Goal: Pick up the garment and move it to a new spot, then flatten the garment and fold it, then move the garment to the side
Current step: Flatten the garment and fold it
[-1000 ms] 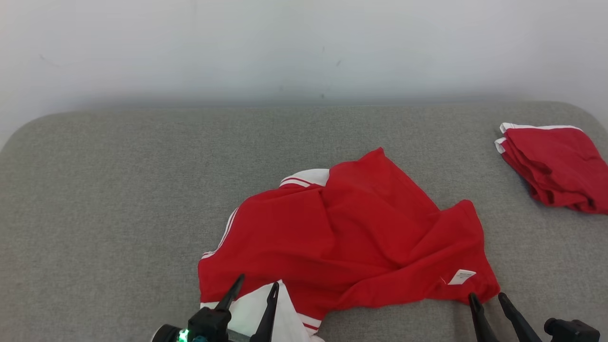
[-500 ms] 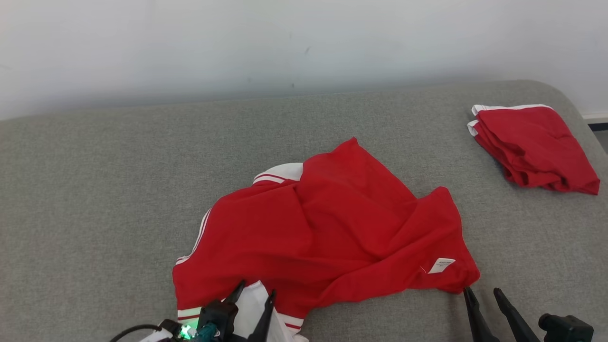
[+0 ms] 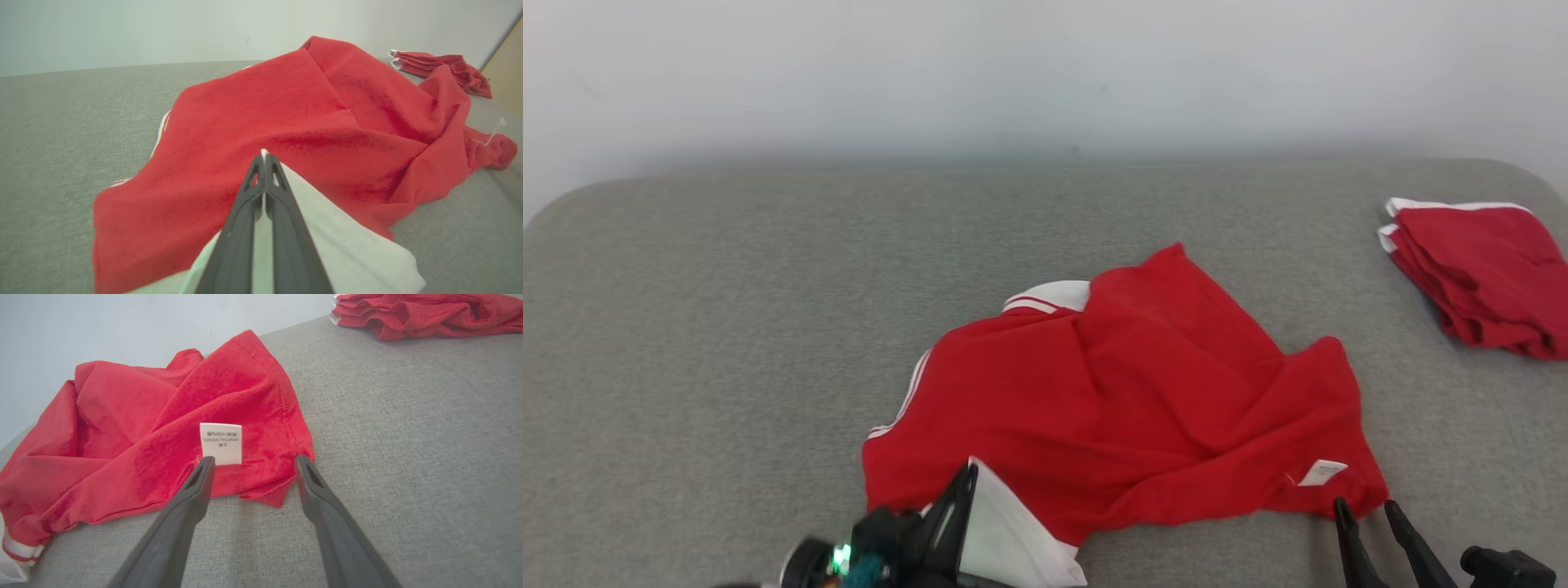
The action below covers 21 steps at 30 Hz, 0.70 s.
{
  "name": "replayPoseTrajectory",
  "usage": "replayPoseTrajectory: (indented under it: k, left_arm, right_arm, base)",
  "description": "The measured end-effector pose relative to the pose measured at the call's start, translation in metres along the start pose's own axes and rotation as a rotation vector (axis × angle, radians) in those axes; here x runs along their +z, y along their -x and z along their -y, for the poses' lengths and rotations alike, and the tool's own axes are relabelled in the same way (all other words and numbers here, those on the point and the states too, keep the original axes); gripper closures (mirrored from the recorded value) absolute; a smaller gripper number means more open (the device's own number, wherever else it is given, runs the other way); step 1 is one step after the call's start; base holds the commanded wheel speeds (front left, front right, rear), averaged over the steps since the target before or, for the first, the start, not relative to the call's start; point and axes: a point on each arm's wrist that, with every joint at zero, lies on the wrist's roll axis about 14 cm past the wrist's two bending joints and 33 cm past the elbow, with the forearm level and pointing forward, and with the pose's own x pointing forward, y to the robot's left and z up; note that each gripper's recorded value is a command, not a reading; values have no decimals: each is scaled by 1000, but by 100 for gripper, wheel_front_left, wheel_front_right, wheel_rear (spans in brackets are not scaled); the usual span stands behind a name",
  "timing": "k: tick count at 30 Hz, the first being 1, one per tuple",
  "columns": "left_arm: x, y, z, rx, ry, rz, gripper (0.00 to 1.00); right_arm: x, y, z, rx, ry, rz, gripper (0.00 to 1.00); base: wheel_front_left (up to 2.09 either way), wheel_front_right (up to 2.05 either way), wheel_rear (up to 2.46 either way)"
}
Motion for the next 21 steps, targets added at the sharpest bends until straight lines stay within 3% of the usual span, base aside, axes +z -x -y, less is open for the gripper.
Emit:
replayPoseTrajectory:
  k: [12,14,21]
  left_arm:
    - [-60,89,-2,114,116,-153,100]
    - [-64,98,-6,148,150,-161,0]
    - [-18,95,-20,147,79,-26,0]
  right_arm:
    - [-6,-17,-27,92,7,-26,0]
    - [-8,-18,-31,101,5,-32,0]
    - [-5,-14,-27,93,4,-23,0]
  base:
    - [0,0,0]
    - [0,0,0]
    - [0,0,0]
